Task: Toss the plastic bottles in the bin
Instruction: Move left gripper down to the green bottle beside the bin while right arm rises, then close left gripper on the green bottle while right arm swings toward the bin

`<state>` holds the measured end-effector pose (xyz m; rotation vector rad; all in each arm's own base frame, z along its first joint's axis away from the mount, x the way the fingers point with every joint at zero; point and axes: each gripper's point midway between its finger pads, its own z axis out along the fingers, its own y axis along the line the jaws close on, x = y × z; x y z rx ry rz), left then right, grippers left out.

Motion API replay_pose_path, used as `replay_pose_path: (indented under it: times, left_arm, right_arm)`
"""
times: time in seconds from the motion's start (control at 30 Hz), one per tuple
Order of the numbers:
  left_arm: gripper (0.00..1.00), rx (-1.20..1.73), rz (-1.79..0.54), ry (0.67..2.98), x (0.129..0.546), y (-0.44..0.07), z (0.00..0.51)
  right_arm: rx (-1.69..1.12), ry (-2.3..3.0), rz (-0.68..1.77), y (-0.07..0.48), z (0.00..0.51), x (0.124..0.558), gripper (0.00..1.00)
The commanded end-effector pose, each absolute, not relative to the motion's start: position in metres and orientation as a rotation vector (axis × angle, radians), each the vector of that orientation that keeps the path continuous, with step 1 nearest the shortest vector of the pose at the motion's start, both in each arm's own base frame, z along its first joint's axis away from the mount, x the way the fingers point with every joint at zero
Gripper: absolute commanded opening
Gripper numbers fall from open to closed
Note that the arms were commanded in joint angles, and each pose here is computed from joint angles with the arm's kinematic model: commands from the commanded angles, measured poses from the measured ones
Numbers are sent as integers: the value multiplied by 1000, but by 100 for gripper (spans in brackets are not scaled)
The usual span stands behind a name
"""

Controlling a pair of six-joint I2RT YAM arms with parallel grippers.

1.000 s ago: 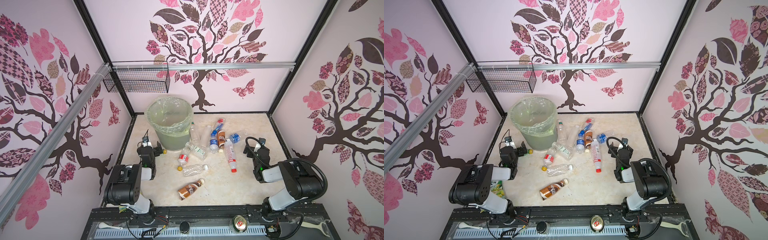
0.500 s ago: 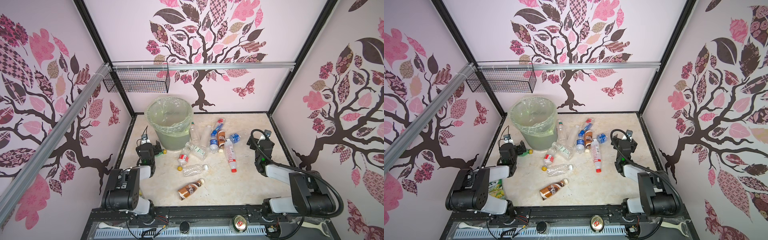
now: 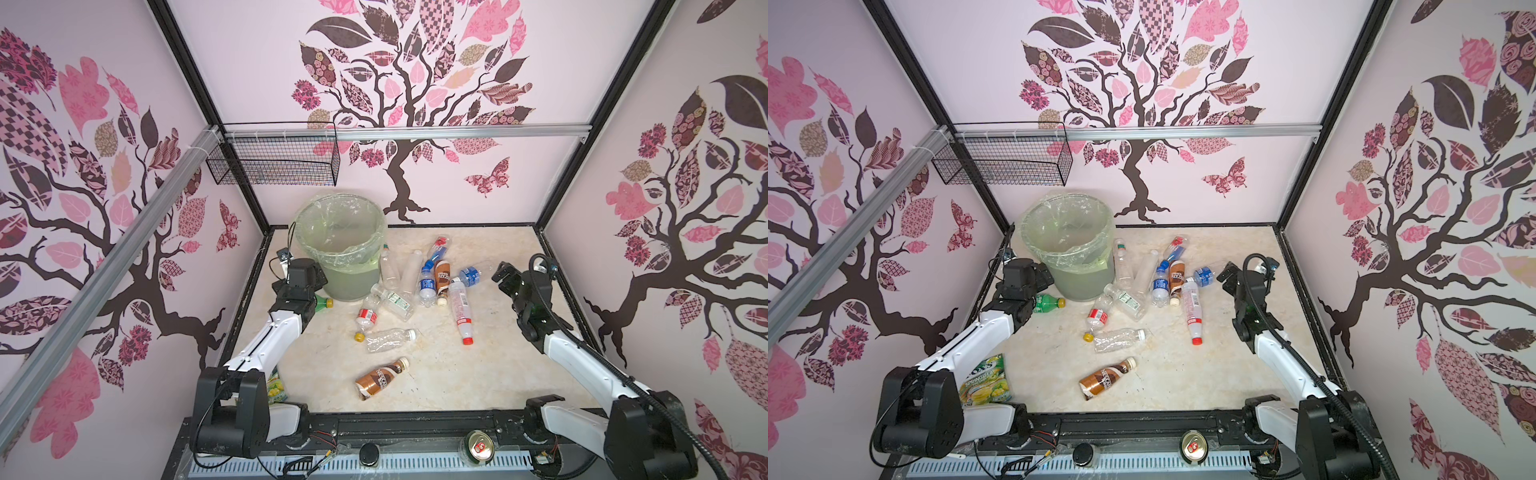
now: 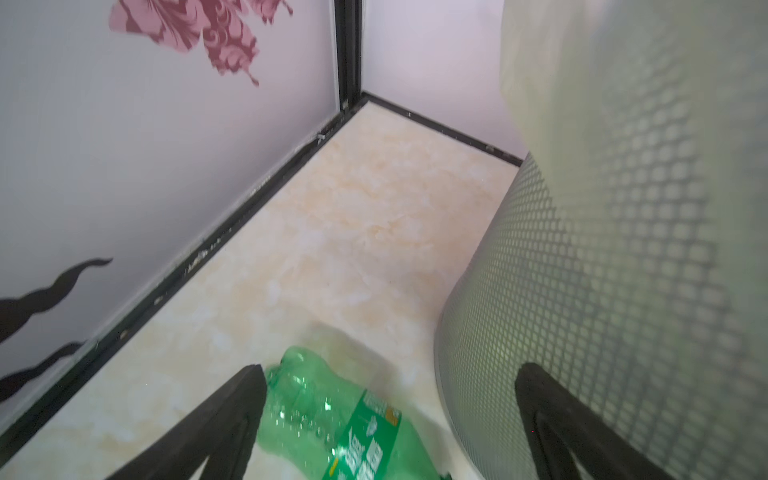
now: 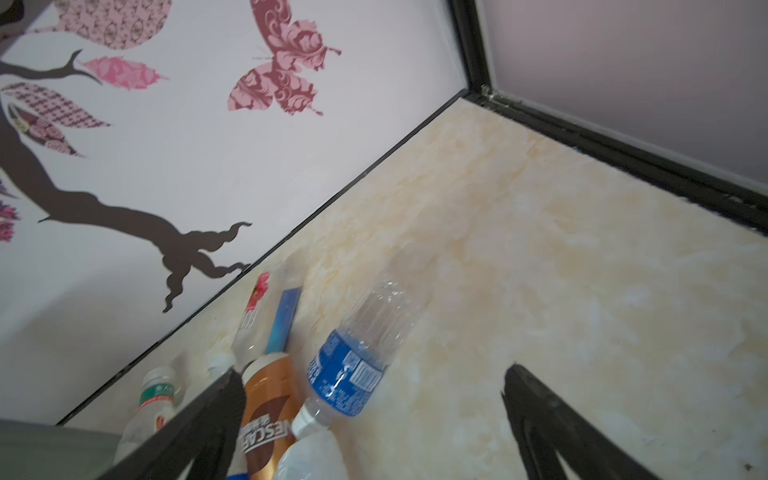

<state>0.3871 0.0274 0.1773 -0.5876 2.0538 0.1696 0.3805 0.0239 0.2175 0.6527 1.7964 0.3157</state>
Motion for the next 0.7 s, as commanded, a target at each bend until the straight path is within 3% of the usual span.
replay_pose_path:
  times: [0.0, 0.4, 0.67]
  left_arm:
    - [98, -724, 168, 2234, 353, 24, 168]
    - [98, -1146, 10, 2302, 273, 21, 164]
    - [98, -1471, -142, 2230, 266, 27, 146]
  right_arm:
    - [586, 1884, 392, 59, 235, 387, 100]
    - [221, 2087, 451, 152, 243, 376, 100]
    - [-30, 2090, 480, 192, 269, 356, 100]
